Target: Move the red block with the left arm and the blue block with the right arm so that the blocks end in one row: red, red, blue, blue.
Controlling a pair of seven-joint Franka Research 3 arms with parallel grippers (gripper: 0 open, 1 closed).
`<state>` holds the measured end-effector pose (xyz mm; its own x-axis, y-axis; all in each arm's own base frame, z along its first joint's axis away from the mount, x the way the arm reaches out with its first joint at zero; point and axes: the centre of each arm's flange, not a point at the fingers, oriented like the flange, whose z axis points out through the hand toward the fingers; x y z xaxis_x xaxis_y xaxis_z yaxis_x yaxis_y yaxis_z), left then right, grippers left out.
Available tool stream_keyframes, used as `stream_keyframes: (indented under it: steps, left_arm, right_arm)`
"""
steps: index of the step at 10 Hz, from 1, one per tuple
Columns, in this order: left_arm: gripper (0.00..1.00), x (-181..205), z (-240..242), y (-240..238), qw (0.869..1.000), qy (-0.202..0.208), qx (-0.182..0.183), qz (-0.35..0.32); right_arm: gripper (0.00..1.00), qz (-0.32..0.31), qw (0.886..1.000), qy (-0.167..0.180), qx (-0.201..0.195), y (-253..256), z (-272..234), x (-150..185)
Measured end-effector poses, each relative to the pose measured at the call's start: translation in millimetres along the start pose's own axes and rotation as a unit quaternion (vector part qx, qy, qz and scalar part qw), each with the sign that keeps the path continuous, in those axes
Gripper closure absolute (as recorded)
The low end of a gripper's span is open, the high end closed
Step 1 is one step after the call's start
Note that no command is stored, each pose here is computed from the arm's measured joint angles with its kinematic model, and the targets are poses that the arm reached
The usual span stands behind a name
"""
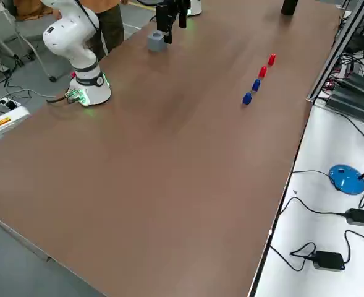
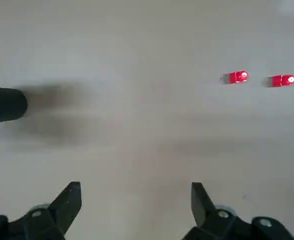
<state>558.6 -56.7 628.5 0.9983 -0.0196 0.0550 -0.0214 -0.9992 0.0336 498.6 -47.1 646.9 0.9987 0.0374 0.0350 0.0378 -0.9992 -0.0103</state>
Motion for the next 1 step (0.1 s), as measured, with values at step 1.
stream_keyframes:
  steps: [1]
  left_arm:
    - [0.03, 0.0, 0.0, -0.3, 1.000, 0.000, 0.000, 0.000]
  right_arm:
    - [0.00, 0.000, 1.000, 0.000, 0.000, 0.0, 0.0, 0.0]
